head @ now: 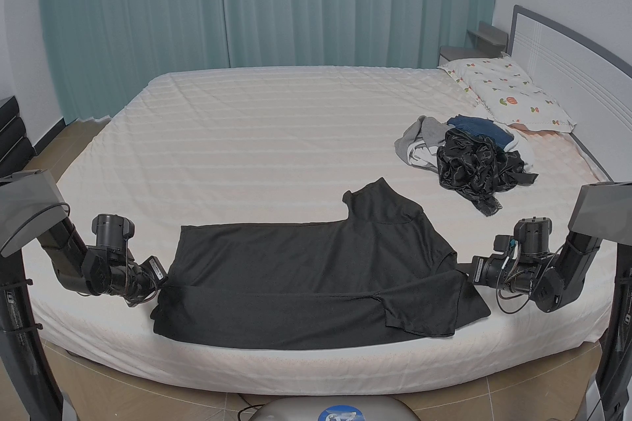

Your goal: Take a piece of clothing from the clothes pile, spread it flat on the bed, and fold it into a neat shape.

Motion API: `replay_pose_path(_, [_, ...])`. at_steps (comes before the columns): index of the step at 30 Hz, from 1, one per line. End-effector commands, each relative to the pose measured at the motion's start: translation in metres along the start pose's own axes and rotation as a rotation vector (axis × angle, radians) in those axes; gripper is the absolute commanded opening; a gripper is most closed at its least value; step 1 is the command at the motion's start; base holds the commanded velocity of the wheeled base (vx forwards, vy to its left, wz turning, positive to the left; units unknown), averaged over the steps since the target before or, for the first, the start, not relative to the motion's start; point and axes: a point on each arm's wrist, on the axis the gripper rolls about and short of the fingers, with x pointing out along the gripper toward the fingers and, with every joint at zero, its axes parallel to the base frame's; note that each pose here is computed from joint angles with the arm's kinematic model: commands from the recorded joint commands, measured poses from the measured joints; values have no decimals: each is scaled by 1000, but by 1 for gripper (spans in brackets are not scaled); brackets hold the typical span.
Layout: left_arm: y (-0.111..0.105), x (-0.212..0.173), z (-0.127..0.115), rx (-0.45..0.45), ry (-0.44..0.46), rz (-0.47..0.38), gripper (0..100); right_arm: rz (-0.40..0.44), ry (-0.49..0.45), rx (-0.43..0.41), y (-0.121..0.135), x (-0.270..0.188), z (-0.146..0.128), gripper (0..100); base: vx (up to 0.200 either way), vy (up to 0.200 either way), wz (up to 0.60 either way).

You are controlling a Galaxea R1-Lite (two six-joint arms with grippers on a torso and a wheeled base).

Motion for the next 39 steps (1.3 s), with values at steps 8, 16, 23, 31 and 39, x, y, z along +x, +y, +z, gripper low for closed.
replay_pose_path(8, [-1, 9, -4, -12, 19, 5, 100, 15, -31, 78, 2, 6, 3, 100, 0, 0, 0])
replay_pose_path(16, [10, -17, -8, -93, 25, 6, 100, 32, -76, 295, 10, -24, 12, 100, 0, 0, 0])
replay_pose_path(23, [16, -46, 4, -125, -22, -35, 100, 60, -94, 433, 12, -34, 4, 100, 0, 0, 0])
replay_pose_path(31, [23, -48, 10, -172, -9, -73, 100, 56, -69, 441, 14, -38, -4, 100, 0, 0, 0])
replay_pose_path(39, [25, -47, 11, -183, 2, -82, 100, 53, -67, 442, 14, -38, -5, 100, 0, 75, 0])
